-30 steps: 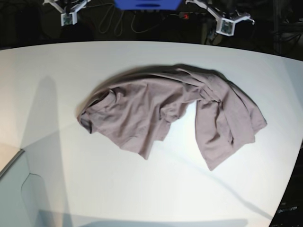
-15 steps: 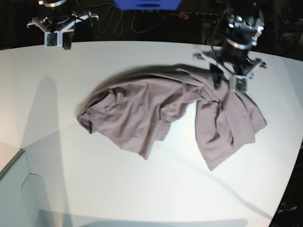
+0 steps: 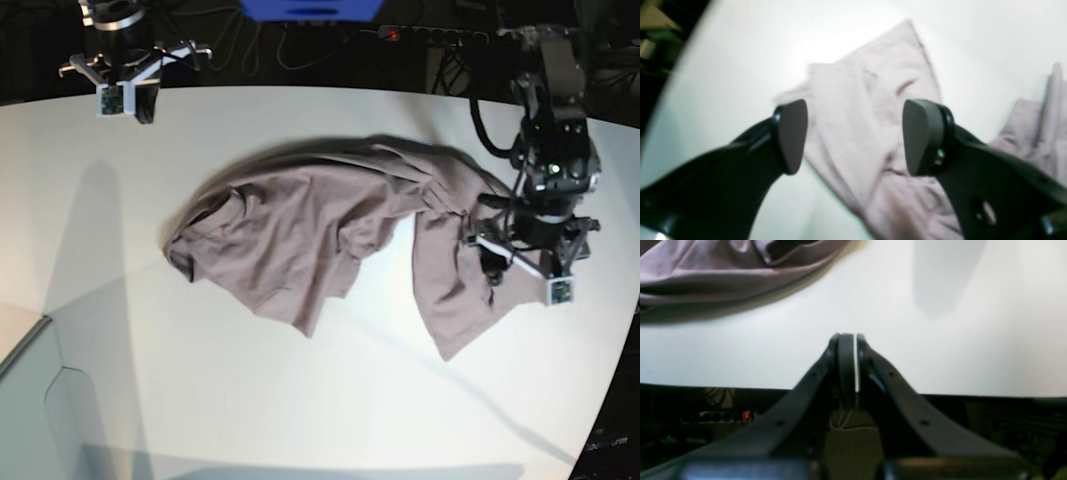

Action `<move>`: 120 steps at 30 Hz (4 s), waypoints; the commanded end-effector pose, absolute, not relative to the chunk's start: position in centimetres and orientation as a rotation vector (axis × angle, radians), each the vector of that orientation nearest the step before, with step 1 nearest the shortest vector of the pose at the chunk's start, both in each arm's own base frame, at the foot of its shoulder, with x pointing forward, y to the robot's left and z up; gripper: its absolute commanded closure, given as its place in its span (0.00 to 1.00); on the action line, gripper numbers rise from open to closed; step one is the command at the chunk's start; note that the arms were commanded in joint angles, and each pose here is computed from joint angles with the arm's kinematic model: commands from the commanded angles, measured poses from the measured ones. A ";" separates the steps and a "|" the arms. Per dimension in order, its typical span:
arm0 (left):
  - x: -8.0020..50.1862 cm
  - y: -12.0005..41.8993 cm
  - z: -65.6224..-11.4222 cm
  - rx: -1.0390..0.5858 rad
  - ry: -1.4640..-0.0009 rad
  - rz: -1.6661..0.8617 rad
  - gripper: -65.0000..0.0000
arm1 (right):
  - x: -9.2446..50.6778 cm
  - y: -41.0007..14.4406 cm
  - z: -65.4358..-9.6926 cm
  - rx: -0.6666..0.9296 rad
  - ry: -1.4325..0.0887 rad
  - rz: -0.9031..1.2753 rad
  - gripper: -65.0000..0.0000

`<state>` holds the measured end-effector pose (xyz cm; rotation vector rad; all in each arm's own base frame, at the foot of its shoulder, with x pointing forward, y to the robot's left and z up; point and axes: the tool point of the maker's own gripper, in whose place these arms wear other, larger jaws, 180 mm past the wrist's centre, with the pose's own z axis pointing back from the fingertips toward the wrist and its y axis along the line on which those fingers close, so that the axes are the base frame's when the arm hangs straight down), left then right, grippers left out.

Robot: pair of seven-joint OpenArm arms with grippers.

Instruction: Layout the t-shirt on the table in an organized manner, then fold the t-shirt properly

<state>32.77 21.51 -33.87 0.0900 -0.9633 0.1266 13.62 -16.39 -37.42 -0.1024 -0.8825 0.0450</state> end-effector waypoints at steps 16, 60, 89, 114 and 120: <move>36.5 24.5 -39.4 0.058 -0.869 0.263 0.34 | 14.6 -16.8 -36.5 -0.113 -0.926 0.072 1.00; 35.6 23.8 -37.9 0.051 -0.929 0.258 1.00 | 13.1 -17.2 -38.0 -0.119 -0.868 0.073 1.00; 20.0 33.9 -39.4 -0.041 -0.941 0.609 1.00 | 18.4 -9.9 -37.8 0.113 -0.822 0.300 1.00; 19.1 32.9 -41.0 -0.116 -0.924 0.527 1.00 | 31.0 -9.1 -35.9 0.098 -0.906 0.418 0.51; 19.0 32.7 -41.0 -0.122 -0.891 0.510 0.84 | 35.1 -9.6 -37.5 0.101 -0.868 0.403 0.49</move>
